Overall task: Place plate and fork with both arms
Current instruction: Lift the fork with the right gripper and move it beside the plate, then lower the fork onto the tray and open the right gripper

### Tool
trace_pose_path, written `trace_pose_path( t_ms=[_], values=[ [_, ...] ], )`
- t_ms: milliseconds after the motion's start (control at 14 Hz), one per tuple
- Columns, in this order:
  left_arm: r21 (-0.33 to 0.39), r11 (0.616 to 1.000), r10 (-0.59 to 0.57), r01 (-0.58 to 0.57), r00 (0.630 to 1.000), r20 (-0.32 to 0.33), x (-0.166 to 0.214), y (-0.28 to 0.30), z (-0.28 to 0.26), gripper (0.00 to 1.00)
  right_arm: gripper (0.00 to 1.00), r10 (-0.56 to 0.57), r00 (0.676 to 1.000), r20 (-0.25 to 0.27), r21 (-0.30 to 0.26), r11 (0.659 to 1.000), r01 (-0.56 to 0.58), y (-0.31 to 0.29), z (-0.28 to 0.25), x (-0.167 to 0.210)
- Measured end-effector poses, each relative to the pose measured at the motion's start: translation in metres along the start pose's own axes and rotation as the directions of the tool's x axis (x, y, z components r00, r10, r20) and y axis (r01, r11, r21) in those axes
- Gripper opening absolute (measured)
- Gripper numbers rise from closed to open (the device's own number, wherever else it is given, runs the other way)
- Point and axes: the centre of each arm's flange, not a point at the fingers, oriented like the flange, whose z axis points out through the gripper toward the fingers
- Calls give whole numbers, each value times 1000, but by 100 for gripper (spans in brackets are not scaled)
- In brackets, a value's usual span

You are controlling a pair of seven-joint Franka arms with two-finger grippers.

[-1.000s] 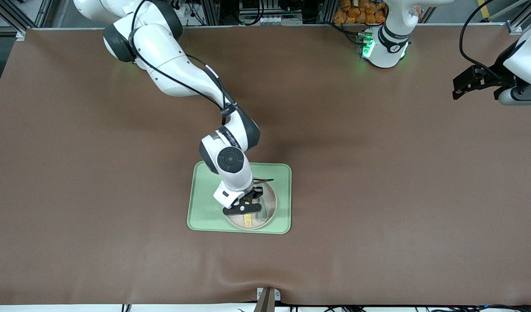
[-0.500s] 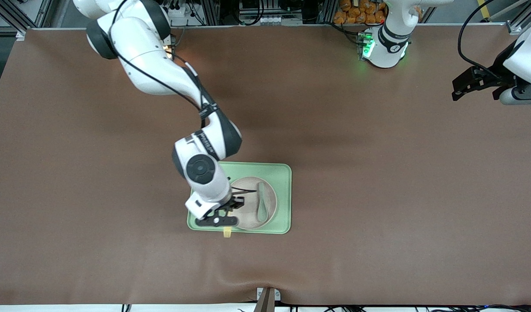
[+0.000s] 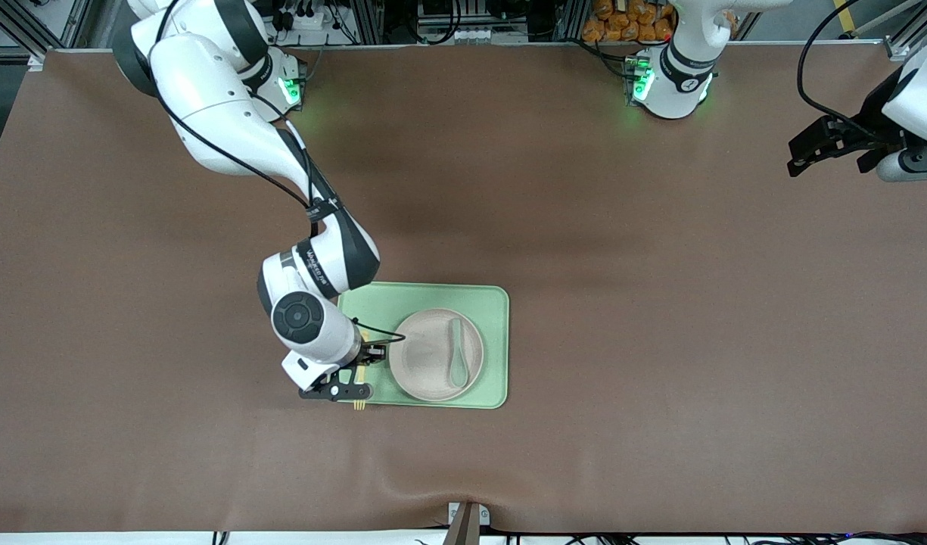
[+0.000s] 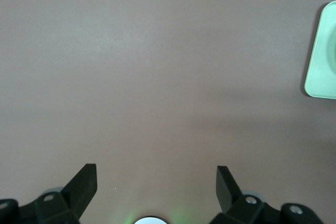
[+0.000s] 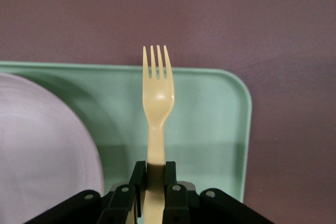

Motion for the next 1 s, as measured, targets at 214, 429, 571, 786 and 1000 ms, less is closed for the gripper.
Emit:
trace_pose_path(
  t_ms=[214,429,571,786,1000],
  values=[
    [0,1000,-2,2,1000,0,0,0,0,100,18,-20,1000,7,4,1000,20,-3,22,-28],
    [0,1000,-2,2,1000,-1,0,0,0,100,18,-22,1000,22,-4,1000,22,-1,23,-36],
    [0,1000,-2,2,1000,-1,0,0,0,100,23,-19,999,25,-6,1000,19,2,23,-37],
    [0,1000,-4,4,1000,-2,0,-1,0,100,54,-12,1000,22,-7,1000,12,7,22,-34],
    [-1,1000,-6,6,1000,-2,0,-2,0,100,83,0,1000,12,-9,1000,0,12,2,-24]
  ],
)
